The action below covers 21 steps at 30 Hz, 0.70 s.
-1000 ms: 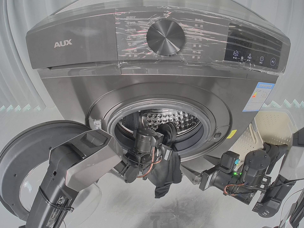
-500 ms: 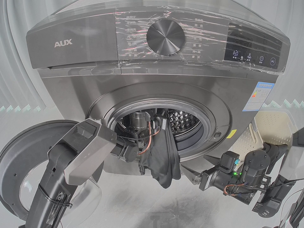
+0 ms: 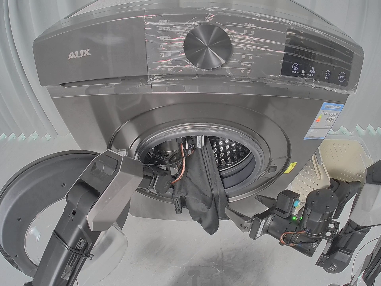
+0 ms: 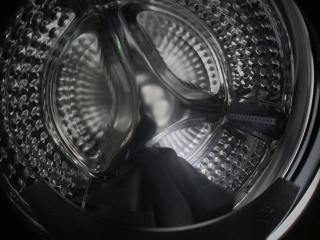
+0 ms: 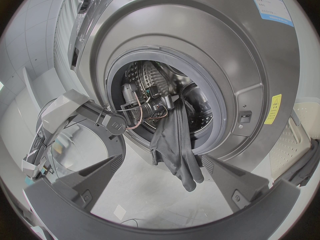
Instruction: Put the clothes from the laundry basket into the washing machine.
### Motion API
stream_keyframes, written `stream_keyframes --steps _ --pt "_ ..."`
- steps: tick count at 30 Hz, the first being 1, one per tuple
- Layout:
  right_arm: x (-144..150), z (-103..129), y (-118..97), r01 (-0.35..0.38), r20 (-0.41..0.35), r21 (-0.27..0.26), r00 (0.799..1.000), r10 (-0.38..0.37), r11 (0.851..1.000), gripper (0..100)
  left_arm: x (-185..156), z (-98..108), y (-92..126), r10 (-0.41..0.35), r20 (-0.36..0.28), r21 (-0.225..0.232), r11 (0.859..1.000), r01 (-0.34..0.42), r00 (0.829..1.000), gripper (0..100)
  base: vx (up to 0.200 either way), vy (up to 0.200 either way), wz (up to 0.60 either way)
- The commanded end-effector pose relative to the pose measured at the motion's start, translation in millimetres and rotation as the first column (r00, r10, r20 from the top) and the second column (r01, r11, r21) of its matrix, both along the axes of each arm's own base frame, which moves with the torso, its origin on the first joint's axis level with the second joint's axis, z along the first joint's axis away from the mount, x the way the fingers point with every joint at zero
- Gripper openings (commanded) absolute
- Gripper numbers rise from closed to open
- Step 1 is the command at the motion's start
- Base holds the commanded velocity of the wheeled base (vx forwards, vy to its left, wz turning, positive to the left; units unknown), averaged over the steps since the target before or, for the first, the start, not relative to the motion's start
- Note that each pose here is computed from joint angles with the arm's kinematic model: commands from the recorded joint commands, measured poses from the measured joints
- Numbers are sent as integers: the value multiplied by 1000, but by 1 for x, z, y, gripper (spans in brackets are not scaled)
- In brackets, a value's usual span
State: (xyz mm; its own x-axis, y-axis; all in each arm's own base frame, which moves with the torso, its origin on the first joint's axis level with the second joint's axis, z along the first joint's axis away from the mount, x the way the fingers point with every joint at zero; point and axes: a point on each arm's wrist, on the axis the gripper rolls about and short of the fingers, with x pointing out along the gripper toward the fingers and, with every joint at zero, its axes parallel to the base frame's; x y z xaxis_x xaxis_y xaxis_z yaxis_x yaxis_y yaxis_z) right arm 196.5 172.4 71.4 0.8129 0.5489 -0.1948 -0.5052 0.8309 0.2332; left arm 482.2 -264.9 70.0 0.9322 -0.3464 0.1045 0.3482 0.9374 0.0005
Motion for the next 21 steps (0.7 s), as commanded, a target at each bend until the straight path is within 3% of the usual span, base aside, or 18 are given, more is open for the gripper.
stream_keyframes --steps 1,3,9,12,21 --pt "0 0 0 0 -1 -1 1000 0 1000 100 -6 -8 -3 -11 -39 8 1000 11 999 100 0 0 0" --pt "0 0 0 1 -1 -1 1000 -1 1000 100 -21 -14 -4 -33 -106 45 998 38 994 100 0 0 0" --pt "0 -1 0 0 -2 -2 1000 0 1000 100 -54 -21 -7 -96 -208 98 988 118 973 100 0 0 0" --pt "0 -1 0 -2 -2 -2 1000 2 1000 100 -76 -32 -10 -139 -275 126 976 179 951 100 0 0 0" --pt "-1 -1 1 -4 -5 -3 1000 4 1000 100 -84 -50 -13 -147 -320 156 966 205 936 100 0 0 0"
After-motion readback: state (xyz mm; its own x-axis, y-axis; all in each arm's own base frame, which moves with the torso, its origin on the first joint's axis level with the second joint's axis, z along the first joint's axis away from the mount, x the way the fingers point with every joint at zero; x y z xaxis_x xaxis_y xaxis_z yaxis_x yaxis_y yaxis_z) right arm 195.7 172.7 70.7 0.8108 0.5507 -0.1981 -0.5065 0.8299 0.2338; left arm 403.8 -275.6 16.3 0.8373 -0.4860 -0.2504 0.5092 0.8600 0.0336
